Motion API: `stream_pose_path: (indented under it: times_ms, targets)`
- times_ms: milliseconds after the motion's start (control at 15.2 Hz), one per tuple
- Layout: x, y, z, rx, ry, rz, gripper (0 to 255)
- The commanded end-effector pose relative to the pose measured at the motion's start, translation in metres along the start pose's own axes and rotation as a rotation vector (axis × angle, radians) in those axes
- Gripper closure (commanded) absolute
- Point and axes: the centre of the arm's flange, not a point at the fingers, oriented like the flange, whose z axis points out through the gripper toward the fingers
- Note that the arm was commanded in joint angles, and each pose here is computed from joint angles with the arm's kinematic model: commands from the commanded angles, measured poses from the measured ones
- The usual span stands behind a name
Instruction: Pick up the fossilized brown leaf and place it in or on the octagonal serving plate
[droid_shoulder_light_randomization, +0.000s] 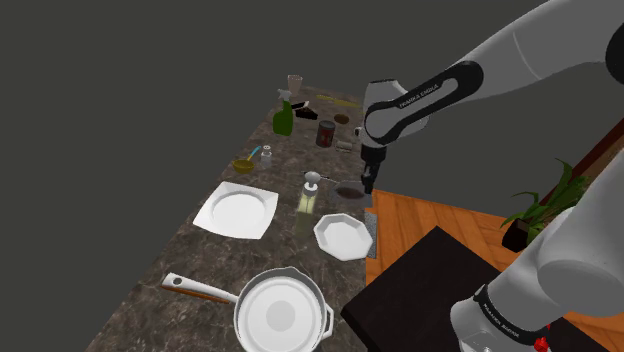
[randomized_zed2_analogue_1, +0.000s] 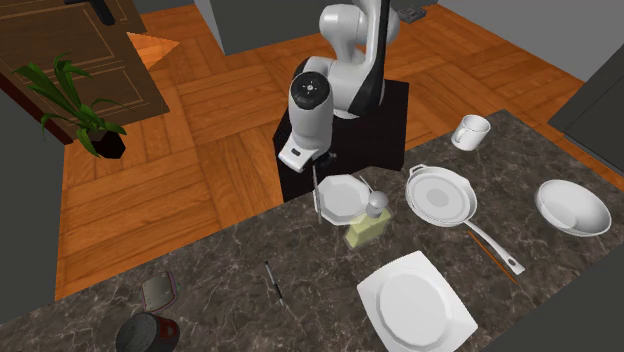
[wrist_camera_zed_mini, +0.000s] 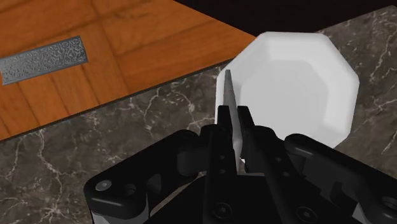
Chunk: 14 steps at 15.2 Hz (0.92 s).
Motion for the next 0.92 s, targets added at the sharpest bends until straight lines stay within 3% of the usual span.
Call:
stream_pose_path:
  times_ms: [0,396,858]
  targets:
    - [-0.015,-0.025,0.001,0.000,0.000,0.001,255]
    - [-0.053,-0.097,0.003,0.000,0.000,0.001,255]
    - [-0.046,-0.095,0.039,0.000,0.000,0.001,255]
